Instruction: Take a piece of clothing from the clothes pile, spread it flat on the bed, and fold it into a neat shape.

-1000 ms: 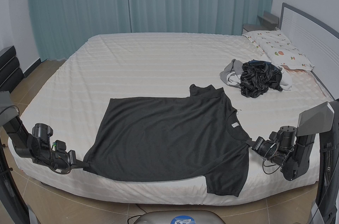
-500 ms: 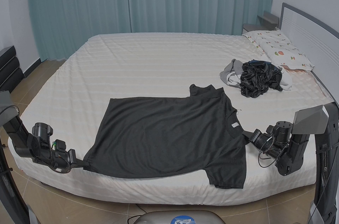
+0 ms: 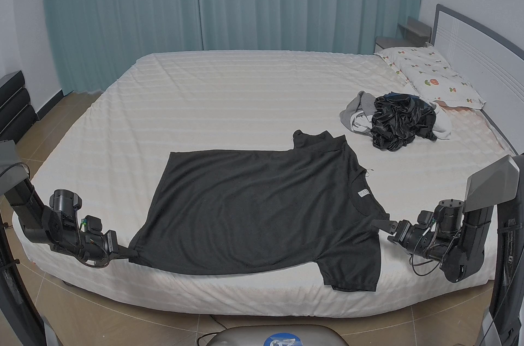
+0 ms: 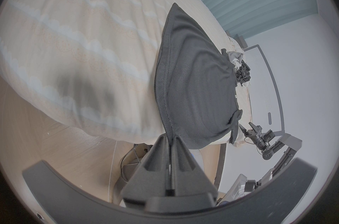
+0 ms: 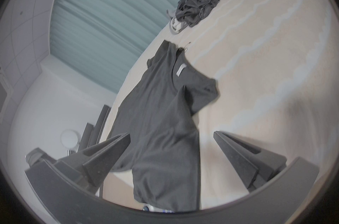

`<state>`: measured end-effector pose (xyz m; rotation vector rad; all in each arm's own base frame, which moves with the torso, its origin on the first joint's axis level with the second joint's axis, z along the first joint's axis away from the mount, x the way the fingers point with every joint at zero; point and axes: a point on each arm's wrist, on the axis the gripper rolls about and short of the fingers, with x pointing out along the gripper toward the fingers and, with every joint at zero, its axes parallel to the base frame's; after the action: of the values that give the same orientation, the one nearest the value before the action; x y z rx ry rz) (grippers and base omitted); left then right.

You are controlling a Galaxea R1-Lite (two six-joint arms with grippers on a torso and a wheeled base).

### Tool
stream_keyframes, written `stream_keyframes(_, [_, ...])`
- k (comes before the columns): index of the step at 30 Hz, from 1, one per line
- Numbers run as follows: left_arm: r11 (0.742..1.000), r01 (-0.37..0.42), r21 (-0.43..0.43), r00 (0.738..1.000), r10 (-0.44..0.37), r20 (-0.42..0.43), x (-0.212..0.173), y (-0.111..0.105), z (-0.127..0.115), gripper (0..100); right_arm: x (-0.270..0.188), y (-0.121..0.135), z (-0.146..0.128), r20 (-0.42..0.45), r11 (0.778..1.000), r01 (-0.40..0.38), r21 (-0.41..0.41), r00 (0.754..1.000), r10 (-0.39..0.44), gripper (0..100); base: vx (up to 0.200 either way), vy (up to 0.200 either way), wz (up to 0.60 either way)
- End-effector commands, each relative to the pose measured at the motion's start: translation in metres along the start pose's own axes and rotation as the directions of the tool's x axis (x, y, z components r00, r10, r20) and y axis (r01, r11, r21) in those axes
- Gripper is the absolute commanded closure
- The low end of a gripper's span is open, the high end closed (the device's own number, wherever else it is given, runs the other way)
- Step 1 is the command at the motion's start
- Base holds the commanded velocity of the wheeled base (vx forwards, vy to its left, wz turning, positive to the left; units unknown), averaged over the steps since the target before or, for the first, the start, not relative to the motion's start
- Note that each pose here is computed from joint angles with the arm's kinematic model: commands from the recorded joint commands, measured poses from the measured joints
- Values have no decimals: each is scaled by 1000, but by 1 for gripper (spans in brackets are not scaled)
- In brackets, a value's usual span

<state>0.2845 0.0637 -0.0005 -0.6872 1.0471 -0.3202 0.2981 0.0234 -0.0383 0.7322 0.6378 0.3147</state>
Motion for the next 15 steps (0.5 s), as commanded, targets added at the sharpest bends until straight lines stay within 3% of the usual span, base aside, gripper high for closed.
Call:
stream_keyframes(1, [1000, 0, 0, 1000, 0, 1, 0, 0, 0, 100, -6, 7, -14, -65, 999, -21, -47, 998, 17, 0, 0, 0, 0])
stream_keyframes(7, [1000, 0, 0, 1000, 0, 1, 0, 0, 0, 100, 5, 11, -35, -135, 996, -25, -84, 991, 13, 0, 0, 0, 0])
stream_keyframes(15, [1000, 0, 1, 1000, 0, 0, 0, 0, 0, 100, 6, 9, -32, -109, 996, -2, -87, 994, -8, 0, 0, 0, 0])
